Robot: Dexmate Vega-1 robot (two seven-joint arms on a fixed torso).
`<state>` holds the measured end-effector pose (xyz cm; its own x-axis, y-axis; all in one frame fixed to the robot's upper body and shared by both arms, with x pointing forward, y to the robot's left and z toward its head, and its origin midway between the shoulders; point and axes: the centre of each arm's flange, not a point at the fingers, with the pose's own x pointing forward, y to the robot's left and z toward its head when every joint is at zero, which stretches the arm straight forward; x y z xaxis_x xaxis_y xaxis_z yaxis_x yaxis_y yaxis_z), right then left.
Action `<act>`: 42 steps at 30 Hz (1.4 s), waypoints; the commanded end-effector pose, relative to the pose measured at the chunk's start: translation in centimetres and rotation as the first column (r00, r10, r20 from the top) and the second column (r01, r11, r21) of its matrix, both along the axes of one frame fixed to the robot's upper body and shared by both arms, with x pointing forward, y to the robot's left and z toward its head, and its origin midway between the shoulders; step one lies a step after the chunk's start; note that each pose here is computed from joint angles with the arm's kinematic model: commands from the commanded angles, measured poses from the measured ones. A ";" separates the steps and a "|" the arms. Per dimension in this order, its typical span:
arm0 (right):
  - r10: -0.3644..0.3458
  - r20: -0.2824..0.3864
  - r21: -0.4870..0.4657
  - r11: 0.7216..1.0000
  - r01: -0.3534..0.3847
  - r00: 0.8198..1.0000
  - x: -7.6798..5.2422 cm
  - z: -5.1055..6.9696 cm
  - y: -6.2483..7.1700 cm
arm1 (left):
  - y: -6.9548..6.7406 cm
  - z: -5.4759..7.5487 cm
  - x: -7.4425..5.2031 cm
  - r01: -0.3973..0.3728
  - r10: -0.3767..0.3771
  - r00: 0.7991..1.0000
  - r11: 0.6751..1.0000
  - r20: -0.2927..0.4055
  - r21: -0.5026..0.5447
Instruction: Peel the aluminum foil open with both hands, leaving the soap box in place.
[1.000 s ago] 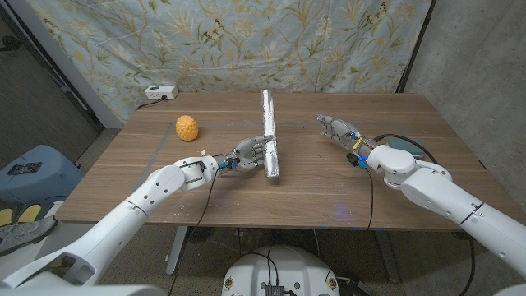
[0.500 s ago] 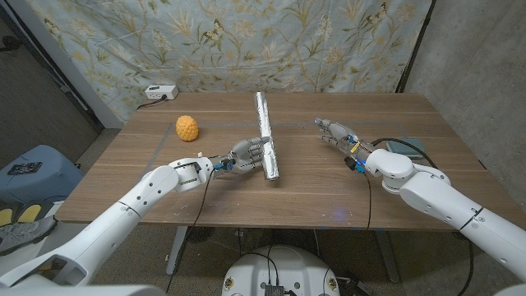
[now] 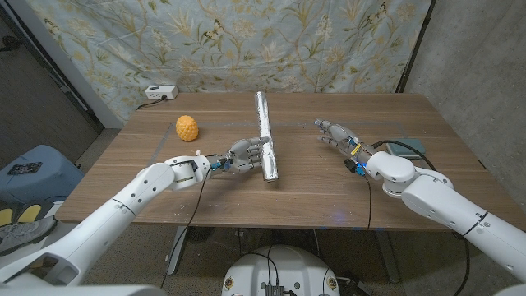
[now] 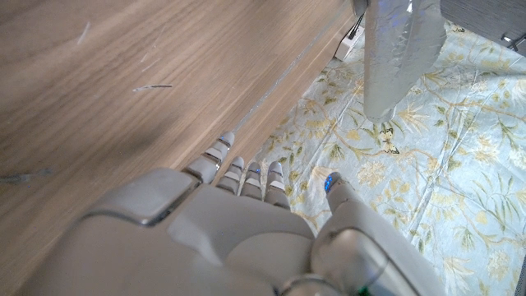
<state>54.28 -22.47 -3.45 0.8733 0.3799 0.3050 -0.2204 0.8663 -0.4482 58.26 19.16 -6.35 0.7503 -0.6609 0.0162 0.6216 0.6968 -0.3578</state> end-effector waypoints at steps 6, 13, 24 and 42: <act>-0.002 -0.014 -0.020 1.000 0.002 1.000 -1.9 0.1 0.1 | 0.0 0.1 -0.7 0.007 -0.008 1.000 0.999 0.009 0.036; -0.012 -0.007 -0.012 1.000 0.011 1.000 -2.2 0.1 0.0 | 0.1 0.1 -0.9 0.021 -0.022 1.000 0.999 0.015 0.042; -0.018 -0.004 -0.014 1.000 0.018 1.000 -2.6 -0.2 0.1 | 0.4 0.4 -0.9 0.023 -0.025 0.999 0.999 0.033 0.041; -0.014 0.010 -0.022 1.000 0.014 1.000 -3.6 0.4 0.7 | 1.3 1.4 -1.1 0.020 -0.021 0.998 1.000 0.063 0.012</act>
